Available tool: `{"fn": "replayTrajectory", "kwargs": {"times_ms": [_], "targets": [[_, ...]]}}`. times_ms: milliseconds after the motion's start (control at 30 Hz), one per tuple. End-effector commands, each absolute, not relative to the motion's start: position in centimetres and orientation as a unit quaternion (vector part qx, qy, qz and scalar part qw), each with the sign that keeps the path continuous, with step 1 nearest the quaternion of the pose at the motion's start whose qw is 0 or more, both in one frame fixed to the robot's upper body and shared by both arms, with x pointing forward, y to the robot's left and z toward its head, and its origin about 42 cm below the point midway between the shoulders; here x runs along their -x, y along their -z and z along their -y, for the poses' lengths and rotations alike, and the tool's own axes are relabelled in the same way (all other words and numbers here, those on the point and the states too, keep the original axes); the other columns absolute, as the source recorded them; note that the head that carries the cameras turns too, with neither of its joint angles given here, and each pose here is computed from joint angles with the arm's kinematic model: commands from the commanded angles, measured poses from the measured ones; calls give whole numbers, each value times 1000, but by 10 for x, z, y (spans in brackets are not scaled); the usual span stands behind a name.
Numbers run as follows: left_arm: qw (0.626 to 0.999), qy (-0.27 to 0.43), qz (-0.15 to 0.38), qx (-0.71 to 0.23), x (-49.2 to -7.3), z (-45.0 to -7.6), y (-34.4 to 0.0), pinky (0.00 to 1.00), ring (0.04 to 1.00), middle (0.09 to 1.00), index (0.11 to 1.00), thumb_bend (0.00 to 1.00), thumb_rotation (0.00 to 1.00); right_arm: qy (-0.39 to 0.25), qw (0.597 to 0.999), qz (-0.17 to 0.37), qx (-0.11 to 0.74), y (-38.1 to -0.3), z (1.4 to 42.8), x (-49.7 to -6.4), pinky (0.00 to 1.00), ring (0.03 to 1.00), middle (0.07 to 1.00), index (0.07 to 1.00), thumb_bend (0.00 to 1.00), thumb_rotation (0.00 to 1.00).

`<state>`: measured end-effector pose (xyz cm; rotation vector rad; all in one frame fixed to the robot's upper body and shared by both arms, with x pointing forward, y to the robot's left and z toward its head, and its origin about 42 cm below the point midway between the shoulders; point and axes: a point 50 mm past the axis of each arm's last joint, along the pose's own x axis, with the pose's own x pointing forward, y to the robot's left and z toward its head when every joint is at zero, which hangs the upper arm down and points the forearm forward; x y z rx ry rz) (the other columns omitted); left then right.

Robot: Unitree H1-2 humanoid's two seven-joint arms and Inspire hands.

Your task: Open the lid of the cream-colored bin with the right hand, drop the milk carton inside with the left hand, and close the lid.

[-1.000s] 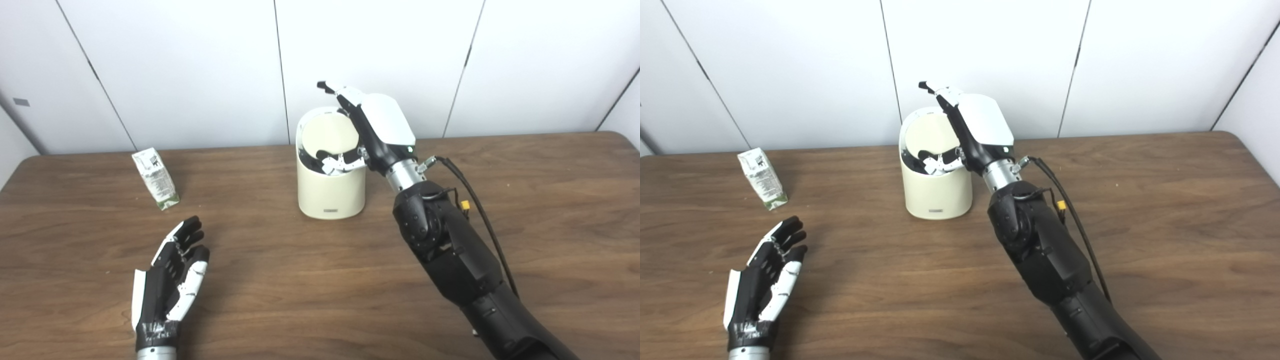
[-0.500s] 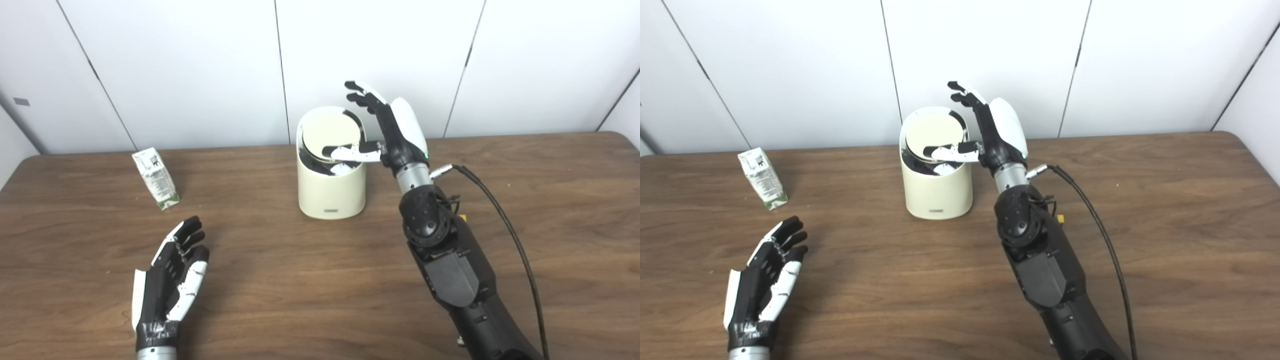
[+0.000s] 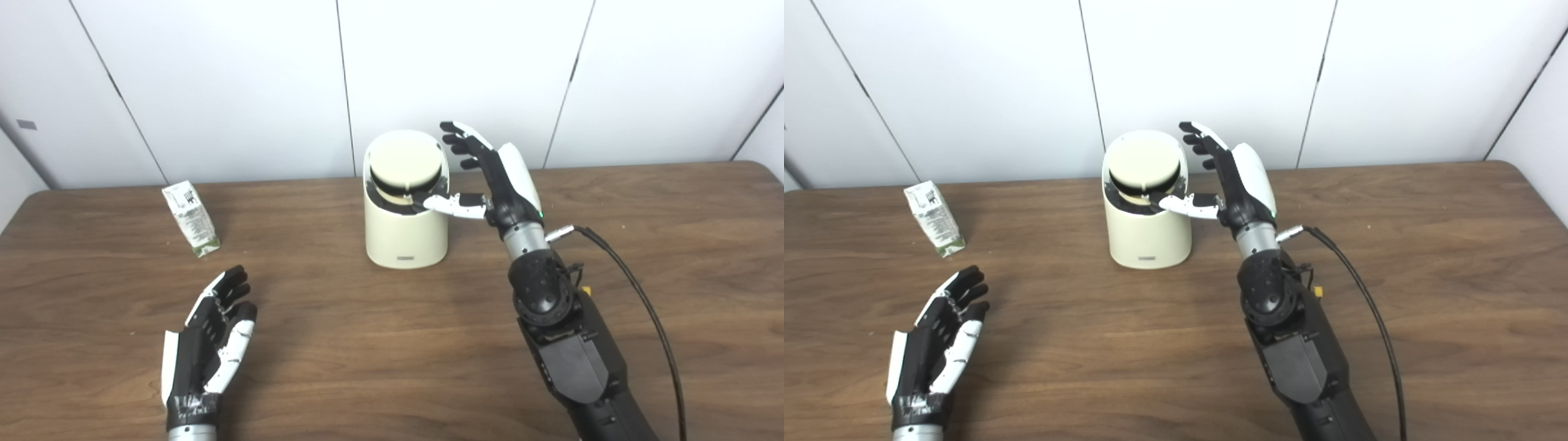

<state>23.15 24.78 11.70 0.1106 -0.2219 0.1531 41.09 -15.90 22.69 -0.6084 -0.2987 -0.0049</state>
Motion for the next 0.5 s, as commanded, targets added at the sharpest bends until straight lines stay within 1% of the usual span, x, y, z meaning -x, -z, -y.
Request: {"fn": "replayTrajectory", "kwargs": {"times_ms": [0, 200, 233, 333, 467], "targets": [[992, -81, 88, -44, -224, -245, -104, 785, 827, 850, 867, 547, 566, 12, 939, 176, 295, -244, 161, -408, 698, 788, 803, 834, 675, 290], [992, -80, 89, -48, -225, -246, -104, 787, 829, 849, 866, 555, 568, 19, 945, 171, 278, -239, 172, -397, 618, 778, 804, 838, 663, 324], [992, -79, 90, -49, -225, -246, -103, 784, 827, 848, 866, 555, 570, 20, 945, 171, 277, -239, 173, -395, 616, 778, 805, 838, 661, 330], [991, -78, 92, -50, -226, -246, -104, 782, 826, 849, 867, 546, 570, 21, 944, 174, 279, -240, 177, -388, 660, 781, 802, 838, 663, 343], [992, -76, 91, -51, -227, -247, -104, 786, 826, 850, 869, 536, 574, 25, 948, 172, 267, -238, 178, -378, 669, 780, 790, 831, 671, 336]]}}
